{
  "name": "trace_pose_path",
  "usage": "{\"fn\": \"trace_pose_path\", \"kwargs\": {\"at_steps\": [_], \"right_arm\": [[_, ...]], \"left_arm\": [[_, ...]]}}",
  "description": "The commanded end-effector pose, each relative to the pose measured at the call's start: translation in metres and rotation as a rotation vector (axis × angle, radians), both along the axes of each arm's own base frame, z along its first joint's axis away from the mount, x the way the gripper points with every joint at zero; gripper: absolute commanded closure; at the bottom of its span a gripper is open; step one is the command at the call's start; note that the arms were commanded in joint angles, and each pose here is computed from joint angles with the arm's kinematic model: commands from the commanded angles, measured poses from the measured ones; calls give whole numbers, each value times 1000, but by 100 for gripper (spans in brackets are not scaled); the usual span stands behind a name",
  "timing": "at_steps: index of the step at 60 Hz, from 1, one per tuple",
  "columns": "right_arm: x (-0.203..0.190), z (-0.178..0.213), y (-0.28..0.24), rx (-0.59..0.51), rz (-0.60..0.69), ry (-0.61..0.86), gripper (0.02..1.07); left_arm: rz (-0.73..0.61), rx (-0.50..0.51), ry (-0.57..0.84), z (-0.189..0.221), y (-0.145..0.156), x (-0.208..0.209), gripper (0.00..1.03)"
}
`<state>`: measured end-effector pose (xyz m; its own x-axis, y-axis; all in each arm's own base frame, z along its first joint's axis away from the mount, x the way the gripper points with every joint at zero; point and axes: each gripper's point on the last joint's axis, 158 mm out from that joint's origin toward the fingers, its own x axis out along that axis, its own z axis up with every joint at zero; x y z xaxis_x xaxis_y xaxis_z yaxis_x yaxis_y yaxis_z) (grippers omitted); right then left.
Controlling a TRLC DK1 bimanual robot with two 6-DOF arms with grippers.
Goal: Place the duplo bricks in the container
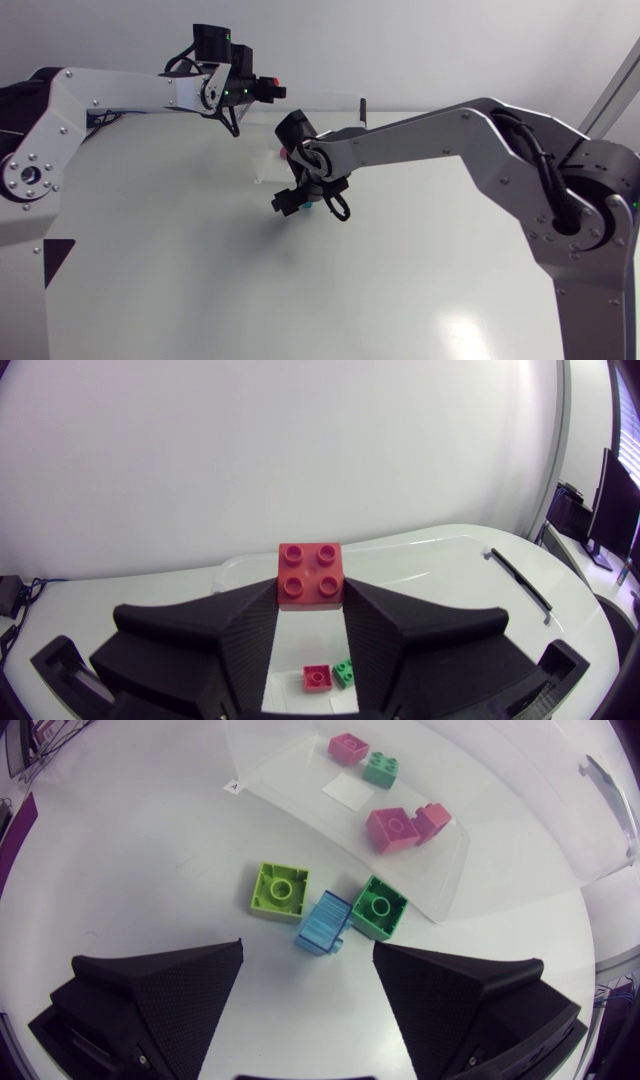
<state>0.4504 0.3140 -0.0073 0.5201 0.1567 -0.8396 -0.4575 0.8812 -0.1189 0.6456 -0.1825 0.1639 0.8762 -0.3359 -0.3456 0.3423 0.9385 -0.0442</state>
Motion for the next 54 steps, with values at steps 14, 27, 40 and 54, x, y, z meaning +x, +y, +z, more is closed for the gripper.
{"fn": "trace_pose_path", "kwargs": {"at_steps": [14, 27, 40, 54], "right_arm": [[5, -15, -2, -34, -63, 39, 21], [8, -18, -4, -58, -87, 51, 24], [14, -20, -4, -73, -102, 57, 31], [16, -23, -5, -83, -121, 75, 48]], "left_arm": [[22, -21, 10, -7, 1, 15, 38], [30, -21, 4, -3, 3, 16, 29], [43, -32, -4, 14, 14, 2, 26], [53, -41, -28, 32, 27, -26, 26]]}}
